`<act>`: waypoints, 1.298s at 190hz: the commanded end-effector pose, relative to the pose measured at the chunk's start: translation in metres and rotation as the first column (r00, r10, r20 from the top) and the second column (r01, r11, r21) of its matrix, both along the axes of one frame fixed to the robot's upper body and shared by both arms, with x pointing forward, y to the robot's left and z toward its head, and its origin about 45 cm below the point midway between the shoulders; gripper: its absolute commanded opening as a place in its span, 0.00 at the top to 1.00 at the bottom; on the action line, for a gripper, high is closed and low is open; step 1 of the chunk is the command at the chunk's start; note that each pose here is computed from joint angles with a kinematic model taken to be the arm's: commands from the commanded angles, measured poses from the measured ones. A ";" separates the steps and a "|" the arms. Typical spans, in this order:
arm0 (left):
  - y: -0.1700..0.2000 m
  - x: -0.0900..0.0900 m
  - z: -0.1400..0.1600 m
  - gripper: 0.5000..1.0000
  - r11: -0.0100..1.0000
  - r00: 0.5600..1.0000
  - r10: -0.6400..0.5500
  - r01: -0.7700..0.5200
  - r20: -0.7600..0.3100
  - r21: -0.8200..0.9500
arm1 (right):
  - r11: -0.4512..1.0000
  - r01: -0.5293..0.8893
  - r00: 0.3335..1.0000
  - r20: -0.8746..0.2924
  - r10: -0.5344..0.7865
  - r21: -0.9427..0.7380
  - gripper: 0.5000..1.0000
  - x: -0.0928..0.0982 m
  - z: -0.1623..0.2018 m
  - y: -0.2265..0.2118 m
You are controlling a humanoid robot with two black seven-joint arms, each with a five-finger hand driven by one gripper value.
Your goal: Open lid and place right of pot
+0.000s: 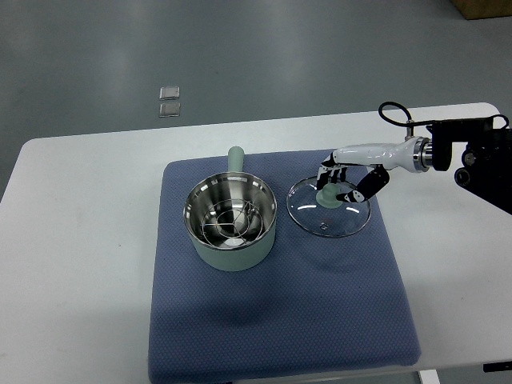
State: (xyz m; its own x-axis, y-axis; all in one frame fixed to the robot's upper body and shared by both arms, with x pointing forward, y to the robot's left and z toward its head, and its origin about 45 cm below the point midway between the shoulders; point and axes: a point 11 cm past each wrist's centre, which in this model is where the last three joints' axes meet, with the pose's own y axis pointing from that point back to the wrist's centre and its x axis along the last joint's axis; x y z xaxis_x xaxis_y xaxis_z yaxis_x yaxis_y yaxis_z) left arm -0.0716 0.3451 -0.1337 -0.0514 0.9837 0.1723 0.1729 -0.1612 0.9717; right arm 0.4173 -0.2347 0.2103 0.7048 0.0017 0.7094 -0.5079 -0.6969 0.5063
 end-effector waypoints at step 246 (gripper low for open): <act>0.000 -0.001 0.000 0.00 1.000 1.000 0.002 -0.002 -0.001 0.000 | 0.078 0.904 0.426 -0.902 -0.076 0.420 0.13 0.037 -0.015 0.006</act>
